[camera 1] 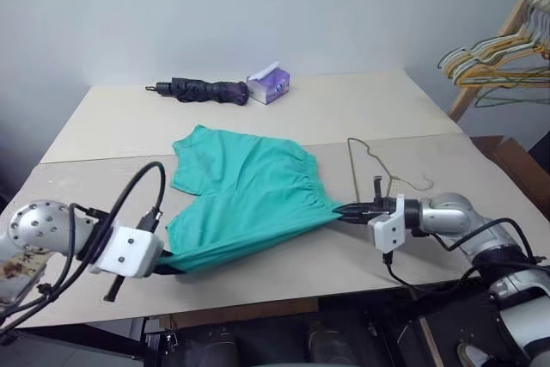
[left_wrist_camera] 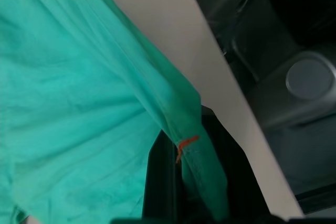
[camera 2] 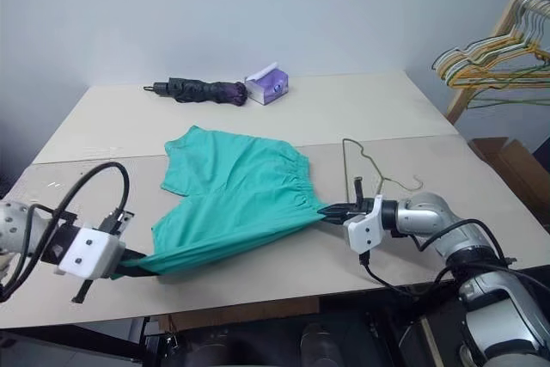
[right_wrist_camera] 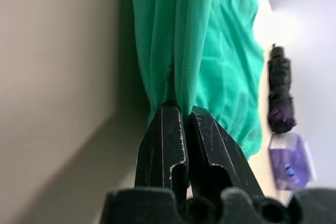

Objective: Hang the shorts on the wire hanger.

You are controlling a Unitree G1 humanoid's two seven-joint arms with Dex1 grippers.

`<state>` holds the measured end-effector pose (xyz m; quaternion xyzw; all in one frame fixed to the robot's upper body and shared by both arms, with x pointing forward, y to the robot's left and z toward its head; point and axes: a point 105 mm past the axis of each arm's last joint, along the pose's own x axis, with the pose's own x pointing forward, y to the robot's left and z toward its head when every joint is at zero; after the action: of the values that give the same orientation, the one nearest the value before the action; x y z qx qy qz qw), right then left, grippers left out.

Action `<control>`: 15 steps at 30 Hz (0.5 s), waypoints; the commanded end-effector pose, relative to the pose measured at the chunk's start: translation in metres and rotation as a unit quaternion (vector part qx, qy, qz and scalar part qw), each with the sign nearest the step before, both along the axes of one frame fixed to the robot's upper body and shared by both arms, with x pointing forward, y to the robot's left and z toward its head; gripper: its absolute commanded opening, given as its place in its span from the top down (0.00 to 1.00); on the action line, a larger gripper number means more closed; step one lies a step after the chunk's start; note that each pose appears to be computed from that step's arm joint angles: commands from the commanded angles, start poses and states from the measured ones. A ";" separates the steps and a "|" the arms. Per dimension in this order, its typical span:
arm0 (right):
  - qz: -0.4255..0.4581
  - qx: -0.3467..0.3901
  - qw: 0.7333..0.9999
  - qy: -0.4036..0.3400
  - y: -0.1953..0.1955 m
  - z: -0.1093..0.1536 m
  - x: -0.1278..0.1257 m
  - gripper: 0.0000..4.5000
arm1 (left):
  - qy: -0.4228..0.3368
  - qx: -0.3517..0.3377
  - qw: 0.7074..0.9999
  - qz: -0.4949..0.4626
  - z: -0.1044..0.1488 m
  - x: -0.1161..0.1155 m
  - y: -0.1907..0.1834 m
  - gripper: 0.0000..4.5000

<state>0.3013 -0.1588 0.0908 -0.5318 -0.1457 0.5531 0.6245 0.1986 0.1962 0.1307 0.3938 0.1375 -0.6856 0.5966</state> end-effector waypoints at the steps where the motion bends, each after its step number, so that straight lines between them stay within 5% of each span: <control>1: -0.054 -0.001 0.999 0.009 -0.023 0.014 0.003 1.00 | -0.002 -0.004 1.000 -0.005 0.007 -0.005 -0.004 1.00; 10: -0.057 -0.001 0.996 0.064 -0.020 0.008 -0.029 1.00 | 0.006 -0.006 1.000 -0.013 0.005 -0.012 -0.003 1.00; 13: -0.066 0.003 0.996 0.065 -0.019 0.009 -0.028 1.00 | 0.017 -0.004 1.000 -0.018 0.003 -0.015 -0.002 0.85; 15: -0.070 0.004 0.994 0.080 -0.018 0.009 -0.030 0.86 | 0.022 -0.007 1.000 -0.018 0.002 -0.017 0.000 0.71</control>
<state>0.2683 -0.1751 0.0855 -0.4889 -0.0521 0.5588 0.6678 0.1817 0.1944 0.1267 0.3724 0.1477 -0.7064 0.5835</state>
